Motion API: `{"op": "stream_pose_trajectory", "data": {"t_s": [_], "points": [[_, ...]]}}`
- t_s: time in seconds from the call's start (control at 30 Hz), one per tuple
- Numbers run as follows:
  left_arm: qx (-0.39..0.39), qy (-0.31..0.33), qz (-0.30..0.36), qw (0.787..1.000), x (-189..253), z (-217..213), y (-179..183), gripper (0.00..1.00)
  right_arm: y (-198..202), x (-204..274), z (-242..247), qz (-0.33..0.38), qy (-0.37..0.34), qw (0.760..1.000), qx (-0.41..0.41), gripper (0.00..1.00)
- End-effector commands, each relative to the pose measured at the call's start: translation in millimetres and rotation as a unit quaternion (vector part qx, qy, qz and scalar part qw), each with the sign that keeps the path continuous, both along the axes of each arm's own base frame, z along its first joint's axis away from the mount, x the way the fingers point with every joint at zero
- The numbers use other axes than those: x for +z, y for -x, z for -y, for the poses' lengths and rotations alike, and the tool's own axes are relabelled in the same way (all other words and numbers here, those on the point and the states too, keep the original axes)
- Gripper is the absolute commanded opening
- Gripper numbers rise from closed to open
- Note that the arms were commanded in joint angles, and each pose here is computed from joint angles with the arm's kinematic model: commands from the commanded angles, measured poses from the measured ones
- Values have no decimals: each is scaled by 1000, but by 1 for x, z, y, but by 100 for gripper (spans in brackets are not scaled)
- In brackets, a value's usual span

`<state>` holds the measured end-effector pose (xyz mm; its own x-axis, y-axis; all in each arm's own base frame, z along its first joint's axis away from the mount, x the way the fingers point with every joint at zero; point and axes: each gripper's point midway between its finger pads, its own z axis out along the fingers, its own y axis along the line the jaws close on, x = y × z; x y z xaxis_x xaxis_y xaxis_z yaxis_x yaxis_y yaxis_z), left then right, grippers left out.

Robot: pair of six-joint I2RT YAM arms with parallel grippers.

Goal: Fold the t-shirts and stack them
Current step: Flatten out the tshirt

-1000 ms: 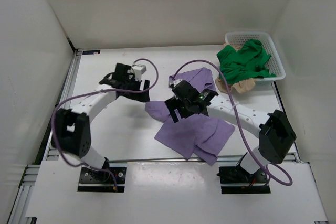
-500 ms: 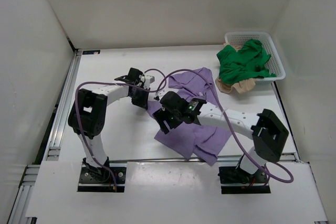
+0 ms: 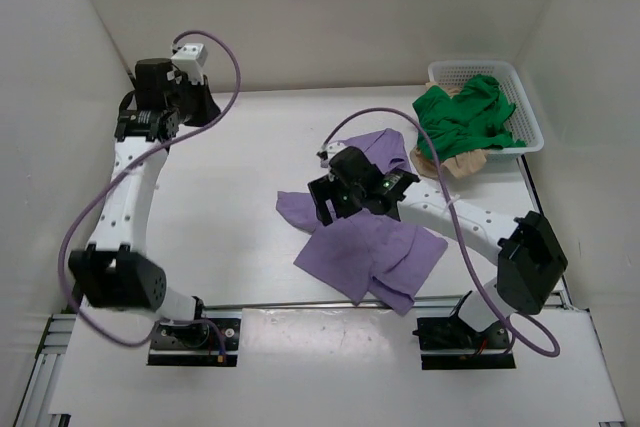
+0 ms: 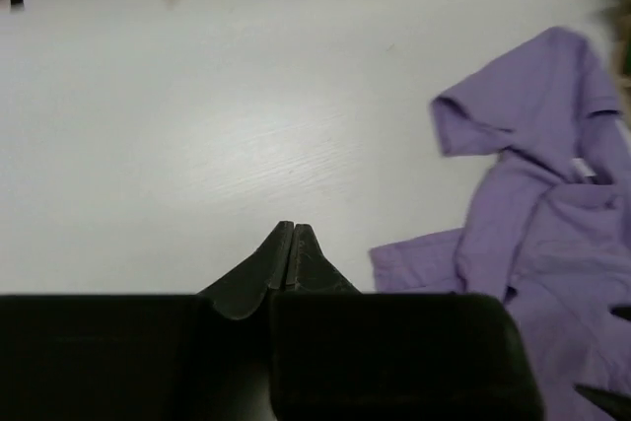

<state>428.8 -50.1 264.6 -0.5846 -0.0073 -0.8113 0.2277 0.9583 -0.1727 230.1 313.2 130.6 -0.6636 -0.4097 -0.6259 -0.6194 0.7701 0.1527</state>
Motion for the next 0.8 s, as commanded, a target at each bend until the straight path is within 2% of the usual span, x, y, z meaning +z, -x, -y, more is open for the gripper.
{"op": "stream_pose_trajectory", "data": {"t_s": [0.0,0.03,0.13,0.27,0.4,0.5,0.6,0.7,0.73,0.77], "points": [[-34,-8,-2,999,23,28,39,10,-15,22,-10,12,-35,999,0,88],[-28,-13,-14,999,16,25,42,22,-10,17,-13,12,-14,1000,18,91],[-13,-22,-57,998,-14,16,42,35,9,-5,-34,-14,41,998,53,95],[-1,-5,-70,998,-23,0,50,43,34,-48,-56,-44,89,991,93,95],[17,-10,-68,997,-31,-11,70,62,42,-77,-64,-74,119,985,97,94],[33,-19,-64,997,-32,-19,82,63,45,-102,-56,-82,169,979,84,91],[42,-22,-65,997,-35,-24,90,63,49,-121,-46,-97,200,972,78,81],[47,-22,-62,997,-35,-27,97,63,56,-136,-45,-110,214,967,85,63],[51,-22,-62,997,-36,-30,99,63,56,-138,-51,-107,215,966,95,53],[51,-22,-62,997,-36,-30,99,63,57,-140,-50,-110,220,965,95,28]]}}
